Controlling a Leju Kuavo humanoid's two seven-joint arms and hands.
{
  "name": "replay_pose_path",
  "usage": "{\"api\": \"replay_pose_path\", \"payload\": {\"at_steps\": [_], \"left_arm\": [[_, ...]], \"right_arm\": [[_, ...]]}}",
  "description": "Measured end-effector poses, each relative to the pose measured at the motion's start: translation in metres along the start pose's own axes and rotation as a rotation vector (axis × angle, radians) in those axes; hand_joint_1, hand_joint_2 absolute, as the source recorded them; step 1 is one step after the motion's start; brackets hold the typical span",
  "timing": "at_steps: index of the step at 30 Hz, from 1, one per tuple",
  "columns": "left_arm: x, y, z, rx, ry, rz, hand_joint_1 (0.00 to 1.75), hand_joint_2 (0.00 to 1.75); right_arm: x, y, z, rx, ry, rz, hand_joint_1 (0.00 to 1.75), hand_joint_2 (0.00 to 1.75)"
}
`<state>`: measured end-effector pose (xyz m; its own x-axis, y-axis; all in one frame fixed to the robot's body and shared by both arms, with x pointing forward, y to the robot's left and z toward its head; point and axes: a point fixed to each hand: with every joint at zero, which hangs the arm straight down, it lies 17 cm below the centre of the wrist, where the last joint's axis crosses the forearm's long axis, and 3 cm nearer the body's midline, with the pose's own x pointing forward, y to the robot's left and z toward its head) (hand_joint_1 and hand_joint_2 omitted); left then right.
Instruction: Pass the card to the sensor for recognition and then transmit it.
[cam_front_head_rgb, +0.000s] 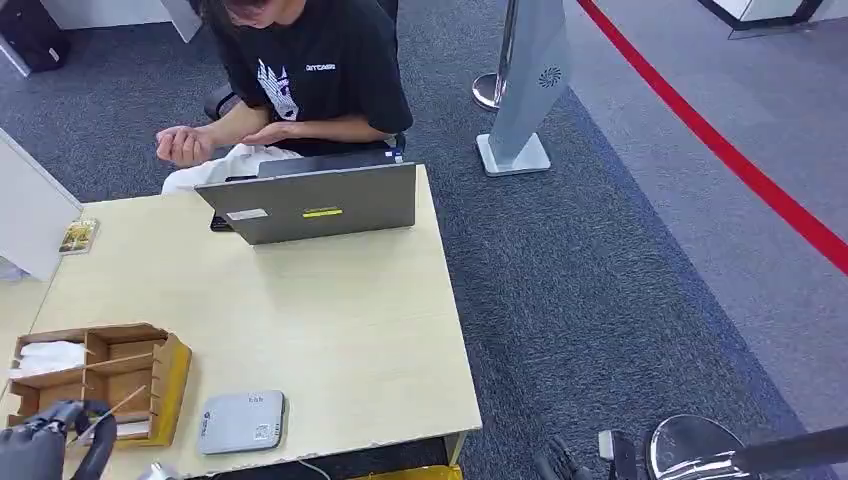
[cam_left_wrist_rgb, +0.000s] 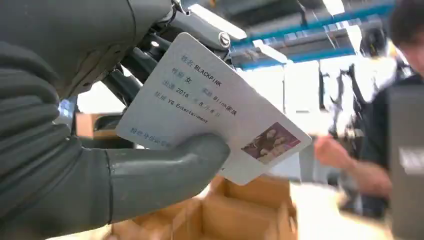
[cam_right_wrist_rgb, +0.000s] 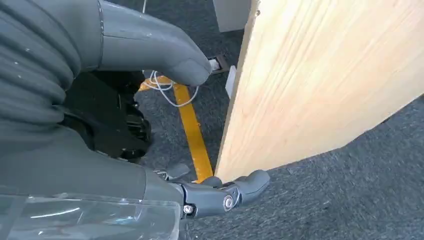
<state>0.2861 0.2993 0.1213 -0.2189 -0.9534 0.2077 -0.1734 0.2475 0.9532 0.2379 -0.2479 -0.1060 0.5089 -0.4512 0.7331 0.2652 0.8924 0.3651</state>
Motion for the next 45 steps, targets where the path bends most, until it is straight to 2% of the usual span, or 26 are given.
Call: {"api": "replay_pose_path", "payload": {"at_steps": [5,7,15,21,26,29,33,37,40,45], "left_arm": [[0.0,-0.061,0.022,-0.212,0.092,0.093,1.75,1.75],[0.006,-0.082,0.029,-0.281,0.098,0.116,1.75,1.75],[0.043,-0.137,0.04,-0.452,0.02,0.131,1.75,1.75],[0.055,-0.143,0.034,-0.457,-0.054,0.112,1.75,1.75],[0.068,-0.112,0.014,-0.312,-0.105,0.06,1.75,1.75],[0.097,-0.059,-0.01,-0.138,-0.204,0.079,1.75,1.75],[0.12,-0.001,-0.033,0.009,-0.307,0.072,1.75,1.75],[0.124,0.048,-0.059,0.12,-0.356,0.018,1.75,1.75],[0.104,0.072,-0.09,0.144,-0.308,-0.068,1.75,1.75],[0.042,0.101,-0.143,0.098,-0.152,-0.156,1.75,1.75]], "right_arm": [[0.002,0.002,-0.001,0.015,0.002,0.007,0.0,1.75],[0.004,0.003,-0.002,0.022,0.003,0.011,0.0,1.75],[0.011,0.009,-0.008,0.038,0.001,0.01,0.0,1.75],[0.013,0.009,-0.011,0.028,-0.001,-0.01,0.0,1.75],[0.012,0.004,-0.01,0.008,-0.007,-0.02,0.0,1.75],[0.009,0.002,-0.007,-0.001,-0.011,-0.016,0.0,1.75],[0.005,0.002,-0.004,-0.004,-0.008,-0.003,0.0,1.75],[0.005,0.004,-0.005,0.005,-0.021,0.013,0.0,1.75],[0.002,0.006,-0.004,0.017,-0.014,0.013,0.0,1.75],[-0.001,0.013,-0.007,0.036,0.003,0.015,0.0,1.75]]}}
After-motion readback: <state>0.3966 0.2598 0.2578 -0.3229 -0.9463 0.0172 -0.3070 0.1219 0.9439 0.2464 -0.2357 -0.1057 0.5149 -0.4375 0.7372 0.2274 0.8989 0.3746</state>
